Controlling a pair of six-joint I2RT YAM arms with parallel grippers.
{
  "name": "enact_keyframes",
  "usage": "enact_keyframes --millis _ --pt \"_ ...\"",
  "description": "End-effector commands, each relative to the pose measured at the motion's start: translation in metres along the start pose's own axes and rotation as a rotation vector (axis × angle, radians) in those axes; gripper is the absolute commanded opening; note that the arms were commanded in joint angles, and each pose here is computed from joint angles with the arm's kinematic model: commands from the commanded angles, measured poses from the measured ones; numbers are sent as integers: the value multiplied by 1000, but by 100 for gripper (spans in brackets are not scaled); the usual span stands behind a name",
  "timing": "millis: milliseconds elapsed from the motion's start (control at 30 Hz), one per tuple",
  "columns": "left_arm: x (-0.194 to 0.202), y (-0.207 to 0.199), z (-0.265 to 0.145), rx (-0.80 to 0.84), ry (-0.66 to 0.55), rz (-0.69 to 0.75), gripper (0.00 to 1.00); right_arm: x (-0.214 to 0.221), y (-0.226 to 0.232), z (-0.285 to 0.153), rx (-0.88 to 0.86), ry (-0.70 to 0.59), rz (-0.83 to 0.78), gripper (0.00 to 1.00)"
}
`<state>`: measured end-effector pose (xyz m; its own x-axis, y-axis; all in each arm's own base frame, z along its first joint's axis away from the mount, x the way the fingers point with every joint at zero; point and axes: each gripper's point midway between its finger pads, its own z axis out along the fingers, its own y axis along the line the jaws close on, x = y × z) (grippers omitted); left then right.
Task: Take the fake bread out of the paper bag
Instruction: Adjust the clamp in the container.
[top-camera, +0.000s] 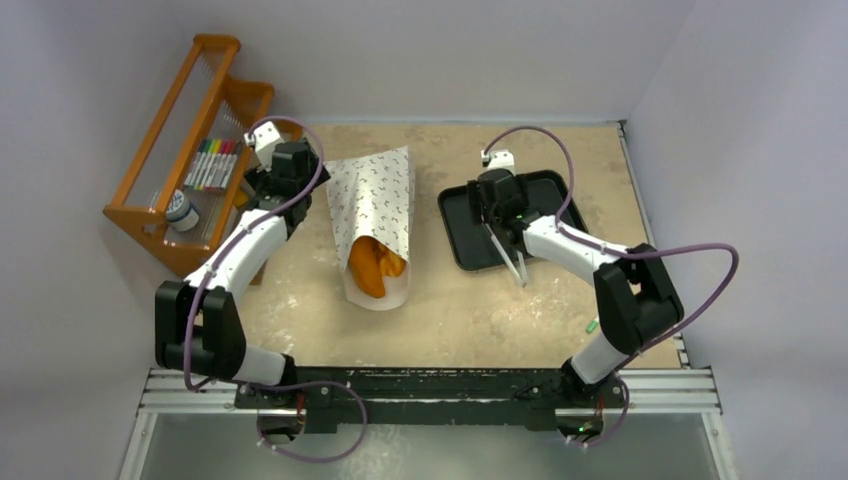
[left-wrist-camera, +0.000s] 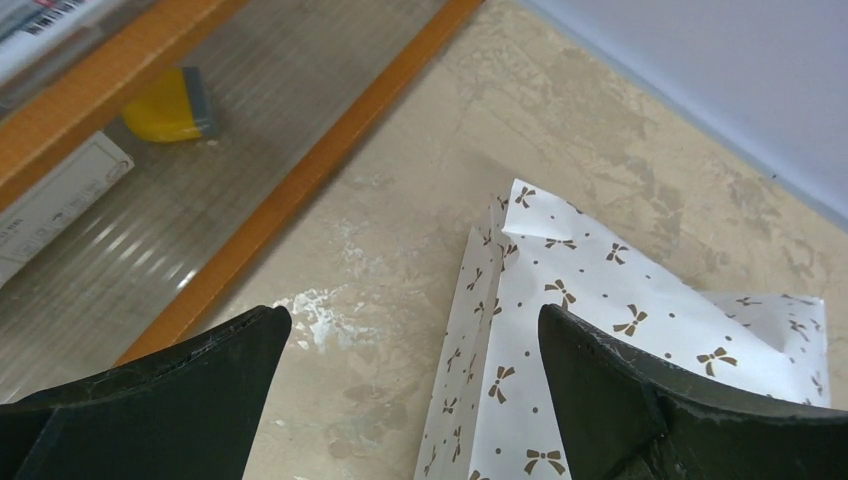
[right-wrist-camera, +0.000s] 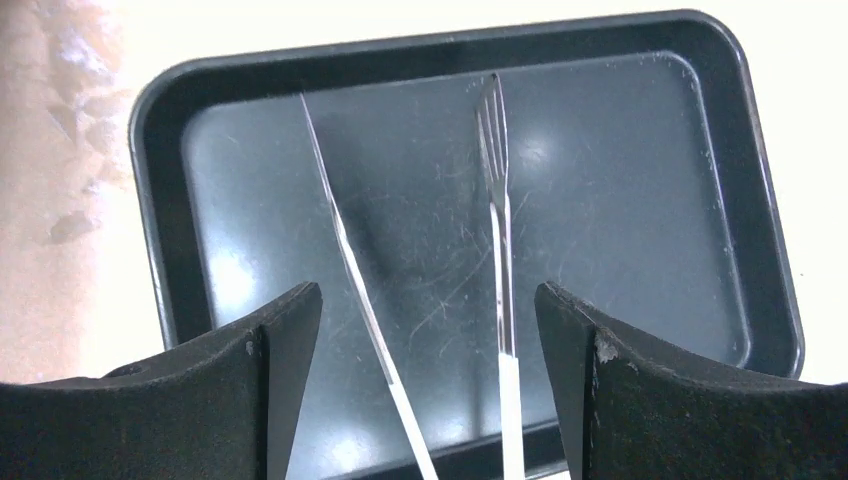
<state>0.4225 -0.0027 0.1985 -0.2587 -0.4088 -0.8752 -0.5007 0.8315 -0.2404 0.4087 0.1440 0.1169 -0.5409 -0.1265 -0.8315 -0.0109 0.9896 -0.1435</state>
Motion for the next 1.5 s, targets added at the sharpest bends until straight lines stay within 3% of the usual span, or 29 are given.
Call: enact_keyframes --millis 0,233,500,900,1267,1467 --pt "-12 -14 1 30 -8 -32 100 1 1 -9 -3 42 2 82" --pt "-10 -15 4 27 3 -15 100 43 2 -9 3 213 -27 87" --pt "-10 -18 8 31 6 -20 100 66 0 -6 7 285 -40 91" --pt "-7 -18 10 35 9 -20 100 83 -18 -6 47 340 -8 91" --pt "-4 -16 11 32 9 -25 100 51 -25 -22 40 257 18 91" --pt "-1 -17 12 37 16 -28 100 71 -30 -18 58 303 6 92"
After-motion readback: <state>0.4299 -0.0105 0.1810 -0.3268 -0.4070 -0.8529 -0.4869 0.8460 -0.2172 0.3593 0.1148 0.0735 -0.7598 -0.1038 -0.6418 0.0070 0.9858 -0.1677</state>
